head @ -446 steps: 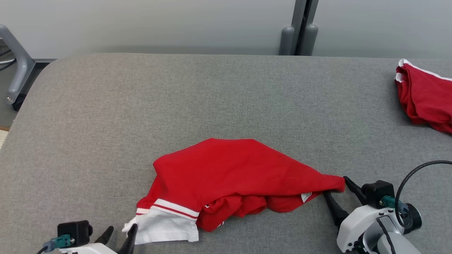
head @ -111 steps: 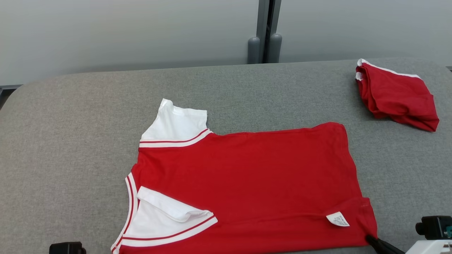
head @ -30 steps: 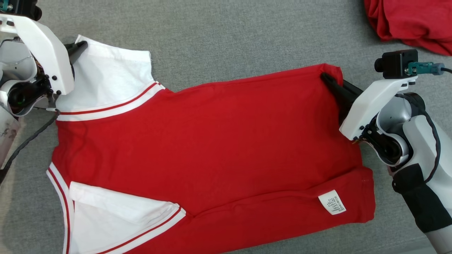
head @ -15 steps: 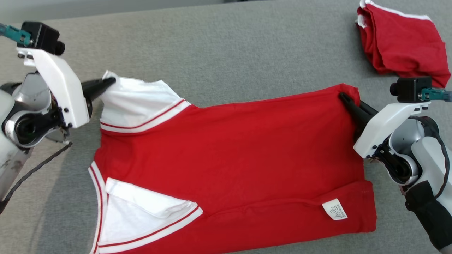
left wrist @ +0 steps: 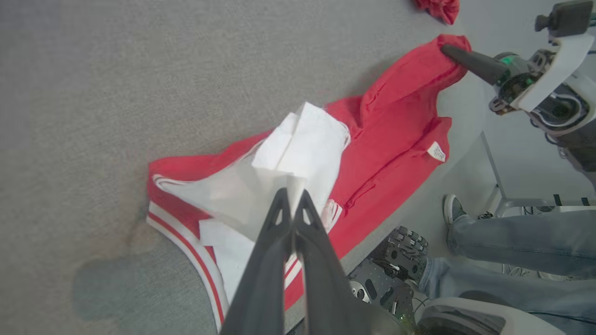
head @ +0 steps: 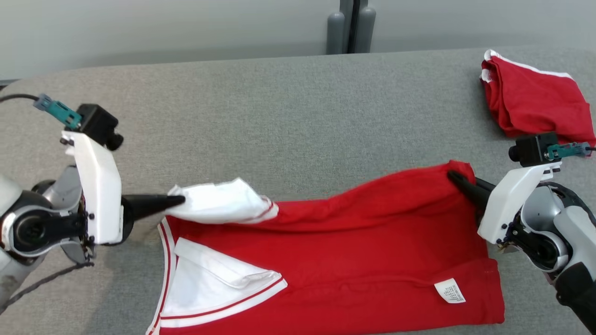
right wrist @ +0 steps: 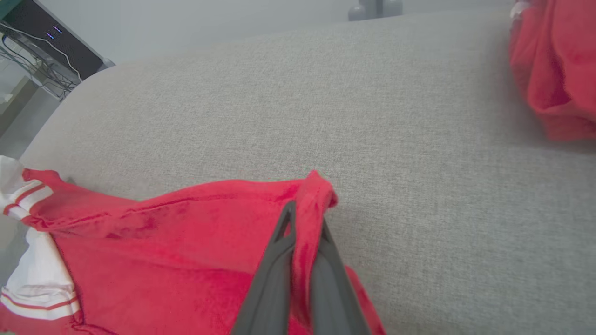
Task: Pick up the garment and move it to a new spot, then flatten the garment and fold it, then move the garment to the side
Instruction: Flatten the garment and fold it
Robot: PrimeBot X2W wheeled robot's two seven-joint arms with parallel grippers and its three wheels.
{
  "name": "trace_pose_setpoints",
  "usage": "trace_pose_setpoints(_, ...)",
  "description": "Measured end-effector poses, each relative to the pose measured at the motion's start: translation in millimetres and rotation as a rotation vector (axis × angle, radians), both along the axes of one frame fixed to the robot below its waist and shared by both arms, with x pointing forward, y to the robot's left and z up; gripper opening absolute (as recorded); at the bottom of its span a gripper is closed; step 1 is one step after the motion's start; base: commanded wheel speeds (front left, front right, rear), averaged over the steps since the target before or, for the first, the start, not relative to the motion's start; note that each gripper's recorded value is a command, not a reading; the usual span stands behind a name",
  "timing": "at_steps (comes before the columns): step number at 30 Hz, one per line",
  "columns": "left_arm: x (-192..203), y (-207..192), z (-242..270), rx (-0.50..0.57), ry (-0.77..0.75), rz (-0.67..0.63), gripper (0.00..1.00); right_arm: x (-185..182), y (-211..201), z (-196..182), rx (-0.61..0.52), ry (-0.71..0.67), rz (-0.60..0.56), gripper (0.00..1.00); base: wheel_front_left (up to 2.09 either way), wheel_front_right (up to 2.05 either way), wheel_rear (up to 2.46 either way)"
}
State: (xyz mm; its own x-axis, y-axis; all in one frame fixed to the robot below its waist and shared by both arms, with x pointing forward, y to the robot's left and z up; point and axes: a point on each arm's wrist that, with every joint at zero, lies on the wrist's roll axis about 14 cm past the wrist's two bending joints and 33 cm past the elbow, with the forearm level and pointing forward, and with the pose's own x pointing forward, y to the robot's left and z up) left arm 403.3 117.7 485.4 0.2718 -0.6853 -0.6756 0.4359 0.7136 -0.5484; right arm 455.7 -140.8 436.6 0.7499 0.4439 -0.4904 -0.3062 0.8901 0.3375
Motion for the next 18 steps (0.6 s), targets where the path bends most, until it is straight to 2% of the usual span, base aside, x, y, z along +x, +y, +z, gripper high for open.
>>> trace_pose_setpoints(9, -47, -1, -5, 0.034, 0.137, -0.068, 0.0, -31, -6, -6, -0.071, 0.153, 0.123, 0.0, 0.0, 0.0, 0.0)
trace_pose_setpoints(18, -69, -1, -20, 0.058, 0.245, -0.102, 0.0, -40, -8, -13, -0.13, 0.207, 0.184, 0.0, 0.0, 0.0, 0.0)
